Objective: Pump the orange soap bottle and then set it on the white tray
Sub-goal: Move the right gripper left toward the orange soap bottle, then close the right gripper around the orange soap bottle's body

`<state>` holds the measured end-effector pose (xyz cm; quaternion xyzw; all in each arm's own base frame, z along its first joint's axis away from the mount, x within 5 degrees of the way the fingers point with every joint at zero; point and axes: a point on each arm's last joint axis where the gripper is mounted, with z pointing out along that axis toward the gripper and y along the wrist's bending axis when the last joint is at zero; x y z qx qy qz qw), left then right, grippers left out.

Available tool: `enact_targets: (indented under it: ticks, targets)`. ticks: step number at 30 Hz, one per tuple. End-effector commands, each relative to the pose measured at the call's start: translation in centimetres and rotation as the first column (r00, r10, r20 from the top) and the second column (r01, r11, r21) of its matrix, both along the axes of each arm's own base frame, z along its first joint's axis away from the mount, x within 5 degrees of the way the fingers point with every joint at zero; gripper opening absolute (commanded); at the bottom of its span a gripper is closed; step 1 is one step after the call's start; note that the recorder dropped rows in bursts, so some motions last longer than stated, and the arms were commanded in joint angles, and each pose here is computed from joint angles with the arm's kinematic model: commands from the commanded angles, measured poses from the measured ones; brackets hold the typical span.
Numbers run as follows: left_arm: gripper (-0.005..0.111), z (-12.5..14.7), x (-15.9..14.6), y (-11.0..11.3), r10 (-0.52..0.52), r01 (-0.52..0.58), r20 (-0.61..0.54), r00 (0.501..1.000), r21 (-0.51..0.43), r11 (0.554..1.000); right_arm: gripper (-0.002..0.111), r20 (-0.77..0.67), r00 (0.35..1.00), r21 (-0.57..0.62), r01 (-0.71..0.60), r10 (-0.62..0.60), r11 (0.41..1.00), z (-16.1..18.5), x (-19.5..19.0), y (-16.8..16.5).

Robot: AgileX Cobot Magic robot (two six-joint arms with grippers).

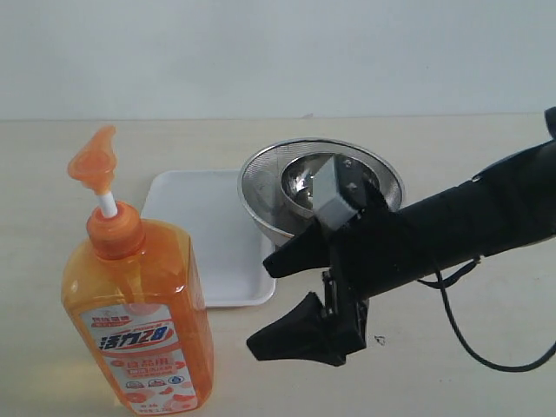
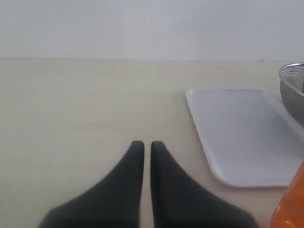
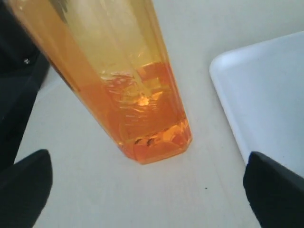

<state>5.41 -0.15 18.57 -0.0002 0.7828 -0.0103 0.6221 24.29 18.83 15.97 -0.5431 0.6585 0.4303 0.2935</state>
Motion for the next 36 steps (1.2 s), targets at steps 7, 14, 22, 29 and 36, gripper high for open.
enact_targets:
  ticks: [7,14,22,29,36]
  targets:
    - [0.005,0.0,0.0,0.0,0.004,-0.004,0.009,1.0,-0.011,1.0,0.1,0.188,0.982,-0.045,-0.002,0.011,0.999,1.9,0.4,5.2]
    - [0.005,0.0,0.0,0.0,0.004,-0.004,0.009,1.0,-0.011,1.0,0.1,0.181,0.981,0.027,-0.069,0.063,0.997,3.1,0.3,5.8]
    - [0.005,0.0,0.0,0.0,0.004,-0.004,0.009,1.0,-0.011,1.0,0.1,0.14,0.977,0.04,-0.167,0.16,0.985,3.2,-0.7,5.7]
    - [0.005,0.0,0.0,0.0,0.004,-0.004,0.009,1.0,-0.011,1.0,0.1,0.153,0.974,0.072,-0.178,0.166,0.981,3.5,-0.8,5.8]
    - [0.005,0.0,0.0,0.0,0.004,-0.004,0.009,1.0,-0.011,1.0,0.1,0.21,0.965,0.004,-0.162,0.158,0.987,3.2,-1.8,8.1]
